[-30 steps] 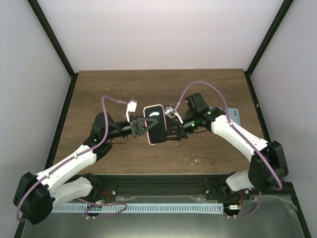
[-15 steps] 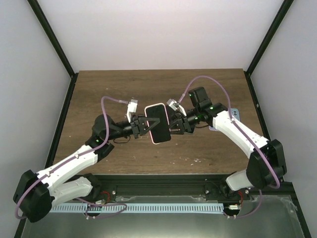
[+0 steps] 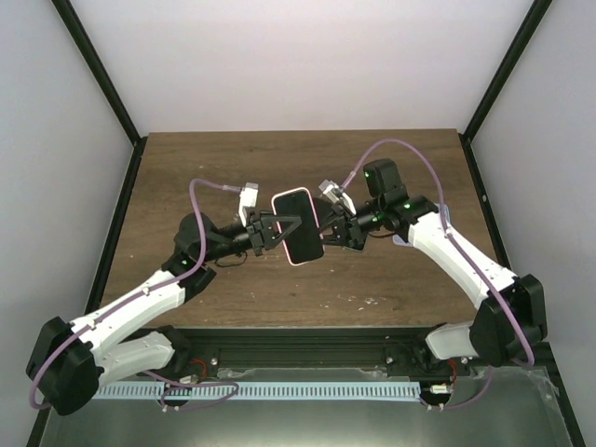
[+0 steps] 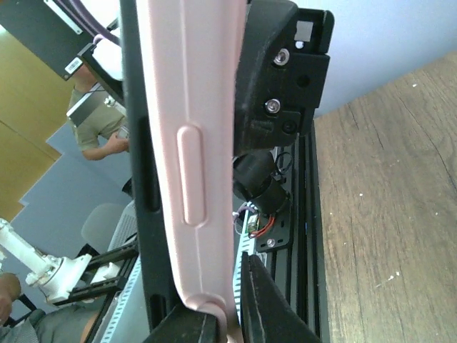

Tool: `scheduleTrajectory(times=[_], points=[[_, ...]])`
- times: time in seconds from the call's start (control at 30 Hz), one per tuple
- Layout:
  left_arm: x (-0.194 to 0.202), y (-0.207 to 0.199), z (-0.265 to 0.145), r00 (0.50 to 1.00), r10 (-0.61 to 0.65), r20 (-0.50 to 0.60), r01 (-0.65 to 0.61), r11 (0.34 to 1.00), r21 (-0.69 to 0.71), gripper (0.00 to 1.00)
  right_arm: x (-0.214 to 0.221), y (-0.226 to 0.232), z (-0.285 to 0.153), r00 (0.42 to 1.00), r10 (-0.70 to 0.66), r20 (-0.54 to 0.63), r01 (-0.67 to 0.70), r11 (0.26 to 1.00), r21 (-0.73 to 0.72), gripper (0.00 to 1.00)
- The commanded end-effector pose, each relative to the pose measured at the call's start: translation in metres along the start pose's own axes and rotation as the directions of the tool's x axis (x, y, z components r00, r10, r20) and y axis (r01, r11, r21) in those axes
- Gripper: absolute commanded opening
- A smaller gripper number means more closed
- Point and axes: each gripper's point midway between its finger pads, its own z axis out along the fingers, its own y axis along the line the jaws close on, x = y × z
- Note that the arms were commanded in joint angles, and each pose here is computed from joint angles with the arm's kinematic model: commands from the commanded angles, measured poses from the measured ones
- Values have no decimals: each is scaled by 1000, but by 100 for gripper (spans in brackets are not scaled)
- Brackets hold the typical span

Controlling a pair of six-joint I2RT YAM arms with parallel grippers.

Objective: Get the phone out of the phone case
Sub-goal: Remove the phone case from the phone.

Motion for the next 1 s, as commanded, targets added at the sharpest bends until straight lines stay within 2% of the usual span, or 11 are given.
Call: scheduleTrajectory(times=[0.0, 0.1, 0.2, 0.3, 0.4, 0.47, 0.57, 0.73, 0.97], points=[[93, 70, -17, 918, -303, -255, 232, 933, -276, 7, -36, 28, -6, 972, -226, 60, 227, 974, -11, 1], [59, 84, -19, 968, -176, -176, 98, 919, -382, 29, -7, -5, -4, 991, -125, 49, 121, 990, 78, 1], [23, 93, -33, 997, -32, -76, -12, 860, -511, 45, 23, -38, -8, 998, -43, 53, 31, 977, 213, 1], [3, 103, -64, 997, 72, 39, -29, 761, -648, 52, 47, -70, -20, 994, 27, 105, -66, 919, 390, 1], [4, 113, -95, 986, 147, 75, -41, 658, -752, 54, 65, -98, -35, 974, 90, 206, -188, 829, 526, 1], [16, 116, -99, 987, 157, 28, -79, 633, -770, 52, 73, -115, -41, 955, 152, 256, -276, 775, 568, 1], [46, 115, -87, 981, 161, -111, -188, 611, -769, 46, 93, -132, -38, 925, 261, 277, -376, 741, 556, 1], [87, 111, -60, 925, 220, -310, -380, 545, -747, 43, 114, -170, -47, 856, 394, 335, -514, 581, 631, 1], [126, 122, -18, 833, 226, -505, -550, 439, -710, 53, 127, -177, -40, 816, 472, 335, -570, 559, 602, 1]])
